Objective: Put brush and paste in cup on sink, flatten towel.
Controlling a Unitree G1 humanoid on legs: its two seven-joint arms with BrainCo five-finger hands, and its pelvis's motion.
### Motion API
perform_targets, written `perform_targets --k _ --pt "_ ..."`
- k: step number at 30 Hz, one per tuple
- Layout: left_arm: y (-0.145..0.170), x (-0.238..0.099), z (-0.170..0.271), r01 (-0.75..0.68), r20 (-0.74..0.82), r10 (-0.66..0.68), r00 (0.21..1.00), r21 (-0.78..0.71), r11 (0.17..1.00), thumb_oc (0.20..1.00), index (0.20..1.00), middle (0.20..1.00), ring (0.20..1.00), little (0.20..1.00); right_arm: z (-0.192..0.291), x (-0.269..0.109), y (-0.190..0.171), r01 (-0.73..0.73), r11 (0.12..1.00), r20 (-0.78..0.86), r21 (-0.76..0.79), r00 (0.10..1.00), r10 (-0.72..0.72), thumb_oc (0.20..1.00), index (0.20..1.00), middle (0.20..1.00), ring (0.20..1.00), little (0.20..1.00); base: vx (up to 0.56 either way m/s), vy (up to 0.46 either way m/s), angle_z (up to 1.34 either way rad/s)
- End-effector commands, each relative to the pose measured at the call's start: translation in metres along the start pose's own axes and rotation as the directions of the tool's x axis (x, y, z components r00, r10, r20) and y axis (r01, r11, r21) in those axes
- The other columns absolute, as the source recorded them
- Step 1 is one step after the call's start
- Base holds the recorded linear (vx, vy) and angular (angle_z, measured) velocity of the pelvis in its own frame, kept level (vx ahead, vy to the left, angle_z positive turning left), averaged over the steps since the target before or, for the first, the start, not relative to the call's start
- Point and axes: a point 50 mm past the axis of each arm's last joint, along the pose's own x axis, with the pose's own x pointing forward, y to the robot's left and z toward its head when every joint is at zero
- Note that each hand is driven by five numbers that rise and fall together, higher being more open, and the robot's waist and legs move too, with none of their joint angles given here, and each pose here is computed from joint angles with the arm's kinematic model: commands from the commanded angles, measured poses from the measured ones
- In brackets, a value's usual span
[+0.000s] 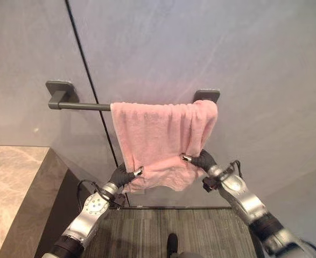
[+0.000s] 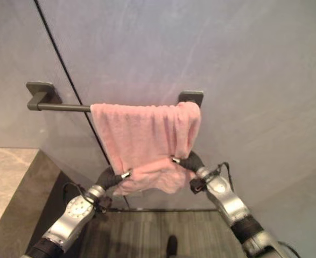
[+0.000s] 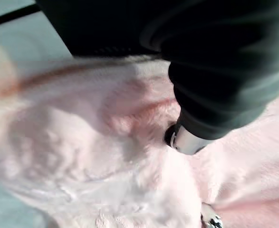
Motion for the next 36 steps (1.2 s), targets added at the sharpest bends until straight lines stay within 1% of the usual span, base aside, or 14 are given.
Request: perform_targets --k 1,6,7,10,12,13,16,19,20,22,25,29,33,36 --pt "0.024 -0.002 0.067 -0.122 0.334 0.064 0.940 0.155 0.980 0.200 0.200 0.200 0.200 0.200 0.073 -0.007 0.002 -0.087 0.986 0.427 0.139 0.904 0.020 0.200 0.200 0.200 0.200 0.200 0.04 -0.008 0.06" --pt "0.035 -0.020 0.074 -0.384 0.435 0.315 0.844 0.079 0.920 0.200 0.200 0.200 0.200 0.200 0.087 -0.009 0.027 -0.183 0.944 0.551 0.274 0.834 0.002 0.200 0.200 0.200 0.200 0.200 0.02 -0.007 0.08" --pt "0.034 -0.022 0.053 -0.453 0.356 0.415 0.837 0.028 0.891 0.200 0.200 0.200 0.200 0.200 0.080 -0.003 0.031 -0.129 0.958 0.513 0.254 0.858 -0.020 0.200 0.200 0.200 0.200 0.200 0.00 -0.016 0.05" --pt "0.018 -0.019 -0.004 -0.382 0.072 0.377 0.923 0.071 0.922 0.200 0.200 0.200 0.200 0.200 0.026 0.016 0.030 0.080 0.967 0.254 0.240 0.957 -0.142 0.200 0.200 0.200 0.200 0.200 -0.01 0.006 0.02" --pt "0.005 -0.019 -0.031 -0.333 -0.110 0.326 0.939 -0.057 0.941 0.200 0.200 0.200 0.200 0.200 0.003 0.025 0.031 0.207 0.975 0.103 0.080 0.971 -0.214 0.200 0.200 0.200 0.200 0.200 -0.05 0.044 0.04" --pt "0.004 -0.012 -0.023 -0.328 -0.101 0.320 0.942 -0.077 0.941 0.200 0.200 0.200 0.200 0.200 0.006 0.034 0.044 0.152 0.952 0.094 0.265 0.979 -0.183 0.200 0.200 0.200 0.200 0.200 -0.03 0.042 0.00" --pt "0.017 -0.013 0.003 -0.320 0.038 0.320 0.947 0.012 0.947 0.200 0.200 0.200 0.200 0.200 0.034 0.031 0.042 0.040 0.990 0.226 0.135 0.972 -0.070 0.200 0.200 0.200 0.200 0.200 0.00 0.000 0.00" --pt "0.021 -0.017 0.018 -0.398 0.148 0.399 0.905 -0.037 0.917 0.200 0.200 0.200 0.200 0.200 0.040 0.022 0.044 0.001 0.981 0.288 0.193 0.956 -0.058 0.200 0.200 0.200 0.200 0.200 0.01 -0.011 0.07" --pt "0.024 -0.016 0.022 -0.459 0.183 0.458 0.870 -0.038 0.888 0.200 0.200 0.200 0.200 0.200 0.035 0.021 0.045 0.026 0.978 0.279 0.208 0.956 -0.085 0.200 0.200 0.200 0.200 0.200 0.02 -0.017 0.15" --pt "0.042 -0.019 0.045 -0.678 0.358 0.635 0.684 -0.010 0.735 0.200 0.200 0.200 0.200 0.200 0.069 0.014 0.050 0.027 1.000 0.434 -0.010 0.901 -0.020 0.200 0.200 0.200 0.200 0.200 0.00 -0.025 0.16" --pt "0.032 -0.021 0.068 -0.646 0.482 0.556 0.677 0.029 0.763 0.200 0.200 0.200 0.200 0.200 0.089 0.002 0.058 -0.079 0.994 0.538 0.075 0.842 0.026 0.200 0.200 0.200 0.200 0.200 0.00 -0.013 0.06" --pt "0.025 -0.019 0.024 -0.579 0.262 0.542 0.798 0.085 0.811 0.200 0.200 0.200 0.200 0.200 0.056 0.013 0.052 0.048 0.998 0.392 0.040 0.918 -0.060 0.200 0.200 0.200 0.200 0.200 0.00 0.000 0.00" --pt "0.002 -0.021 -0.030 -0.399 -0.091 0.394 0.915 -0.055 0.915 0.200 0.200 0.200 0.200 0.200 0.002 0.016 0.041 0.135 0.982 0.130 -0.131 0.984 -0.118 0.200 0.200 0.200 0.200 0.200 0.00 0.005 0.01" --pt "0.004 -0.023 -0.040 -0.366 -0.153 0.362 0.920 0.002 0.931 0.200 0.200 0.200 0.200 0.200 -0.029 0.012 0.038 0.158 0.984 -0.020 -0.082 0.987 -0.160 0.200 0.200 0.200 0.200 0.200 0.02 0.029 -0.03"
